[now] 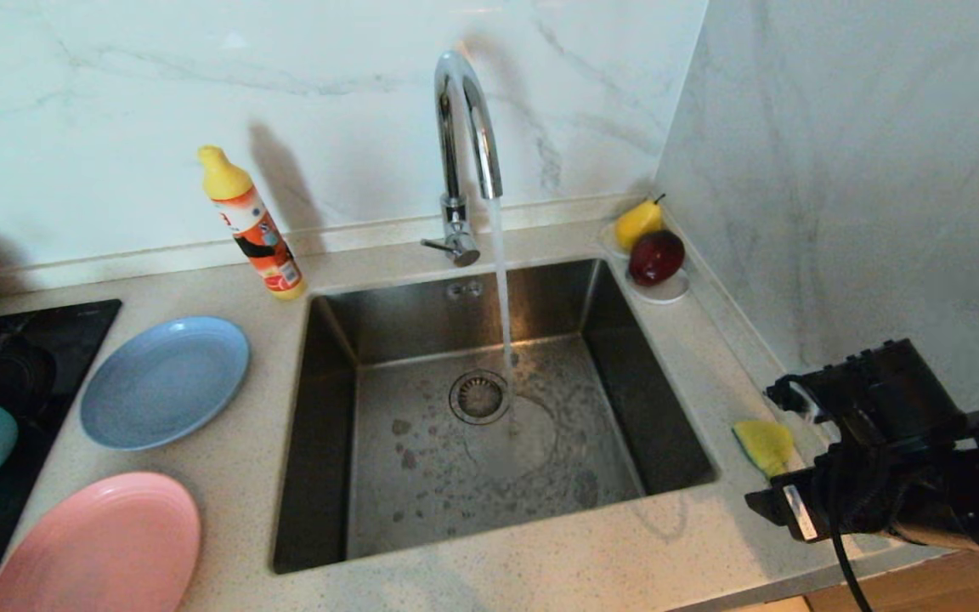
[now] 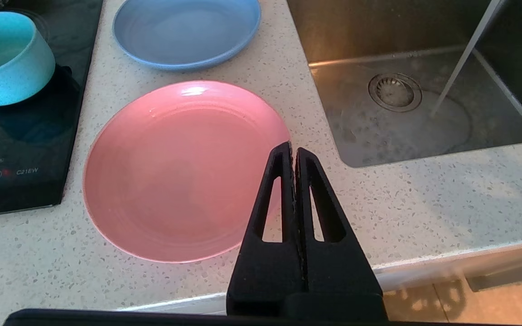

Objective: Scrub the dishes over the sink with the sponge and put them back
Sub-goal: Pick up a bowl and the sponge

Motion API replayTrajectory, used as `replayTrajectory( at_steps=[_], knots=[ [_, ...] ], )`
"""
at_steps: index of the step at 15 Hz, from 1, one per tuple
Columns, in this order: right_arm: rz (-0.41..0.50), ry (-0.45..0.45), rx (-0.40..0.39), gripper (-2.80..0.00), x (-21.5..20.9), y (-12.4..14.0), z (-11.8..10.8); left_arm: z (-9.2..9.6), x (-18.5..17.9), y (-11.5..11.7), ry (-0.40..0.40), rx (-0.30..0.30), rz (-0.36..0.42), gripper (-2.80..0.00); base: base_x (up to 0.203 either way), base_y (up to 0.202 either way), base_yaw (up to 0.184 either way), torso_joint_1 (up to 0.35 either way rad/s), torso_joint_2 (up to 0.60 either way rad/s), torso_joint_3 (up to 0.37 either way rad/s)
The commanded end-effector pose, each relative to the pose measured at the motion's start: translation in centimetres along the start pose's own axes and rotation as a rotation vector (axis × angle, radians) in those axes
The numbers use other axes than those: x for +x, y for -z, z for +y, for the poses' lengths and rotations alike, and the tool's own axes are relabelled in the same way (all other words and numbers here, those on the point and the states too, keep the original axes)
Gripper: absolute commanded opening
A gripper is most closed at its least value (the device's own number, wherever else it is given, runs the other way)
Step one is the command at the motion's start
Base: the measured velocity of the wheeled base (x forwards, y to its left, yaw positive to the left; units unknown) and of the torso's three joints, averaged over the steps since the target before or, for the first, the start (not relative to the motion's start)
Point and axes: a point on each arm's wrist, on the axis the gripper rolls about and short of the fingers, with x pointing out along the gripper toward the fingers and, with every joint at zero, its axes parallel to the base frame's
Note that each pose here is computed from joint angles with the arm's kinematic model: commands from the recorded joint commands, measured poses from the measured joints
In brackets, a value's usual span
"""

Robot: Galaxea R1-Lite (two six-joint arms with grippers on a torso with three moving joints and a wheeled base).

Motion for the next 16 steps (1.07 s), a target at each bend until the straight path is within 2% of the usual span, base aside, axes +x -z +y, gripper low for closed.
replayTrajectory(
  at_steps=[1,6,11,16],
  knots=[
    [0.007,-0.012,0.021,0.00,1.5,-0.3,0.0,0.0,0.1,0.4,-0.001,0.000,0.015,-2.80,0.000,0.000,0.000,0.000,0.00,0.000],
    [0.054,-0.022,0.041,0.00,3.7,-0.1,-0.3,0.0,0.1,0.4,0.000,0.000,0.015,-2.80,0.000,0.000,0.000,0.000,0.00,0.000],
    [0.025,-0.011,0.084,0.00,5.8,-0.8,-0.9,0.0,0.1,0.4,0.000,0.000,0.015,-2.80,0.000,0.000,0.000,0.000,0.00,0.000],
    [0.004,-0.011,0.114,0.00,5.9,-1.6,-1.1,0.0,0.1,0.4,0.000,0.000,0.015,-2.80,0.000,0.000,0.000,0.000,0.00,0.000]
  ],
)
